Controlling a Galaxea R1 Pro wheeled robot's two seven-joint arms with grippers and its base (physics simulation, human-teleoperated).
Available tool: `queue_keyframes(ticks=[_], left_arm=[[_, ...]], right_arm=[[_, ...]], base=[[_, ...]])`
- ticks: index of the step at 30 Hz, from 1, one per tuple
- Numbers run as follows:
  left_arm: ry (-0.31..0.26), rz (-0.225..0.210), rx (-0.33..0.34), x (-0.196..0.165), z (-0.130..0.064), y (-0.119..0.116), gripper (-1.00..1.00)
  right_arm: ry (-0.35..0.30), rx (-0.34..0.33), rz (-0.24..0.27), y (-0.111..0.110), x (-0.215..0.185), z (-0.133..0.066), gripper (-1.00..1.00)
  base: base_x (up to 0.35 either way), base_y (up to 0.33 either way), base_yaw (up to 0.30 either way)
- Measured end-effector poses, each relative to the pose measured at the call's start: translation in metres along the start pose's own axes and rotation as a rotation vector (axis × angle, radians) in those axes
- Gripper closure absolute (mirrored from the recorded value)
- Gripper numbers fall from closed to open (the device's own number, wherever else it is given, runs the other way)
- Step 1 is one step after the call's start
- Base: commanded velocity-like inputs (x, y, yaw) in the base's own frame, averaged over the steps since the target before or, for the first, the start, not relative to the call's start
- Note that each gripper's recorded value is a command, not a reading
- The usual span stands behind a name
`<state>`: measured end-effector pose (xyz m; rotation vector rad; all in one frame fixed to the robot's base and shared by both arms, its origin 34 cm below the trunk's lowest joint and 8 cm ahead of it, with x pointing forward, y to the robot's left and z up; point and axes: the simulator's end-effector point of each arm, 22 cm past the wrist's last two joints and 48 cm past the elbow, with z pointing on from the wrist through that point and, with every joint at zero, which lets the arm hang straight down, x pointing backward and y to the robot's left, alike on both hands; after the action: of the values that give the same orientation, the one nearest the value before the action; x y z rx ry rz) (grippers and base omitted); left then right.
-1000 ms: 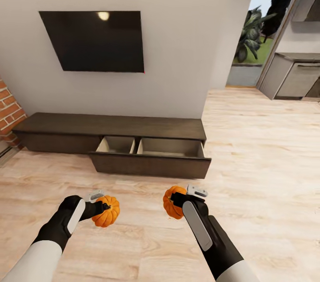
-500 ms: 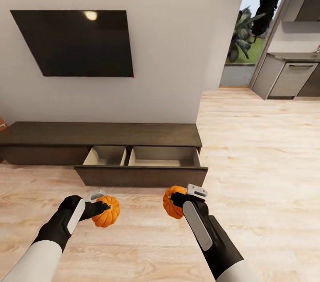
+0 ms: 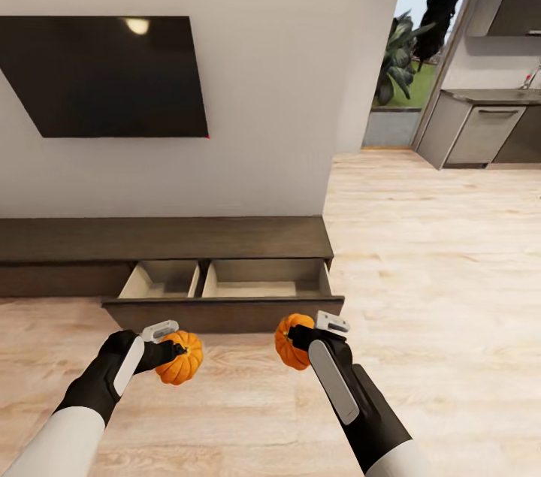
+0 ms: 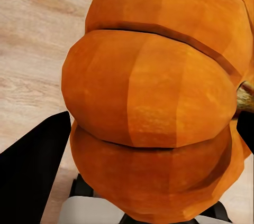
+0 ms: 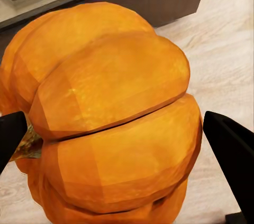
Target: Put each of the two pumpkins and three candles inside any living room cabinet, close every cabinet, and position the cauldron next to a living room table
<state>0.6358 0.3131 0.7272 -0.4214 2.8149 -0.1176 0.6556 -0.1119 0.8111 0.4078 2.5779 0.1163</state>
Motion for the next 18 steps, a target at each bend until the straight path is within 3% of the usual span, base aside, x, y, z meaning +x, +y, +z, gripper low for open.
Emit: queue_keyframes(ticks=[3, 18], left_arm=[[0.000, 0.000, 0.000, 0.000, 0.000, 0.000, 1.00], [-0.002, -0.005, 0.012, -0.001, -0.015, -0.005, 1.00]], right_arm=[[-0.002, -0.001, -0.002, 0.000, 0.000, 0.000, 1.00], [-0.004, -0.001, -0.002, 0.002, -0.004, -0.014, 1.00]], base=[[0.179, -0.025, -0.011], [0.003, -0.001, 0.000]])
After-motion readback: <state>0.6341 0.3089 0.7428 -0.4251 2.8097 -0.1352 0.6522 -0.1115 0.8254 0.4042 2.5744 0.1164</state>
